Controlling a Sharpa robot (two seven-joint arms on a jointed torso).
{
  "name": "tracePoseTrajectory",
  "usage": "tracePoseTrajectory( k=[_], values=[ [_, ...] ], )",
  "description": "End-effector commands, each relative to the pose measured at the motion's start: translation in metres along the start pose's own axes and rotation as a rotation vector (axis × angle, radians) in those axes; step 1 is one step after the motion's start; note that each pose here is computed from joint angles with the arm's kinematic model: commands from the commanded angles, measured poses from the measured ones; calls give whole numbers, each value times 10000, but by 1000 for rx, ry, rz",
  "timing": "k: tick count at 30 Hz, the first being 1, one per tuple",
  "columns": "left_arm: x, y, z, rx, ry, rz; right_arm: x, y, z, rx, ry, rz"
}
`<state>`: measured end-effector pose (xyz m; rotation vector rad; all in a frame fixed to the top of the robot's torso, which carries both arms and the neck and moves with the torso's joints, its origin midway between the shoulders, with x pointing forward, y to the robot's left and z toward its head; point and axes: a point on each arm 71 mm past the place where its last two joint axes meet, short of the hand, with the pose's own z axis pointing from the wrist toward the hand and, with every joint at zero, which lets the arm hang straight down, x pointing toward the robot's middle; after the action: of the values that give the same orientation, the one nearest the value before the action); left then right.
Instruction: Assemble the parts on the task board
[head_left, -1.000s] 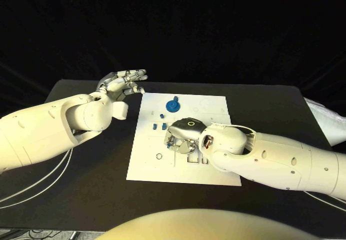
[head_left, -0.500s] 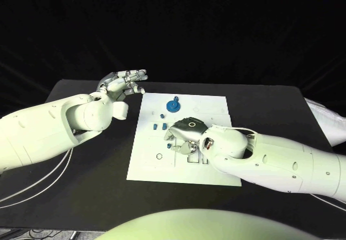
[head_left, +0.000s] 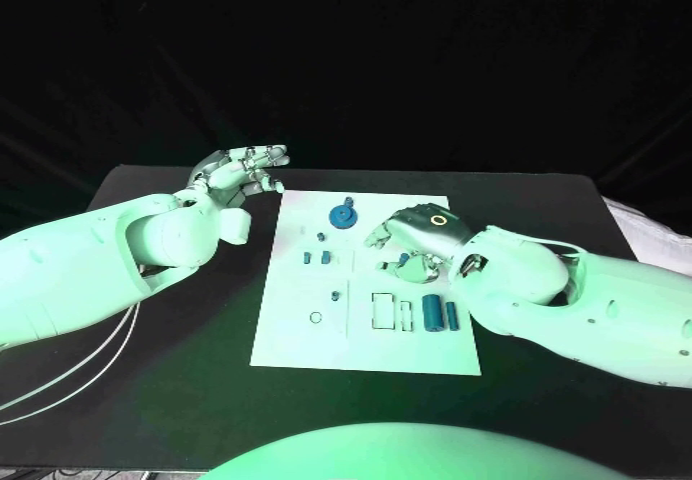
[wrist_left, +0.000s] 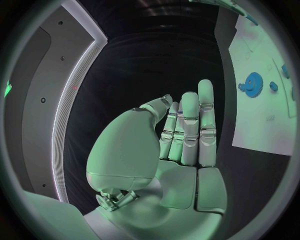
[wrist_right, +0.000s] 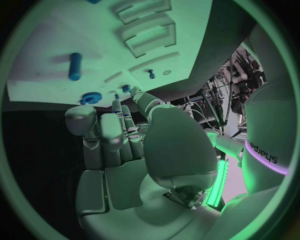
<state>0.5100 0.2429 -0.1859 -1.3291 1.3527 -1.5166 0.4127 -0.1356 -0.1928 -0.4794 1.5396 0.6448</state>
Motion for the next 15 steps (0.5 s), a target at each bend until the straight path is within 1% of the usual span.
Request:
tracePoseTrajectory(
  k=[1, 4, 7, 11, 15],
  values=[
    [26, -3, 0, 3, 23, -4, -32, -154, -55, 52, 50, -8],
    [41, -1, 0, 3, 28, -5, -34, -318, -104, 88, 99, -40],
    [53, 3, -3, 4, 32, -6, -18, -396, -128, 106, 126, -57],
    [52, 8, -4, 5, 33, -4, 20, -452, -134, 117, 155, -72],
    [51, 10, -4, 4, 33, -3, 60, -456, -116, 111, 171, -78]
  ],
)
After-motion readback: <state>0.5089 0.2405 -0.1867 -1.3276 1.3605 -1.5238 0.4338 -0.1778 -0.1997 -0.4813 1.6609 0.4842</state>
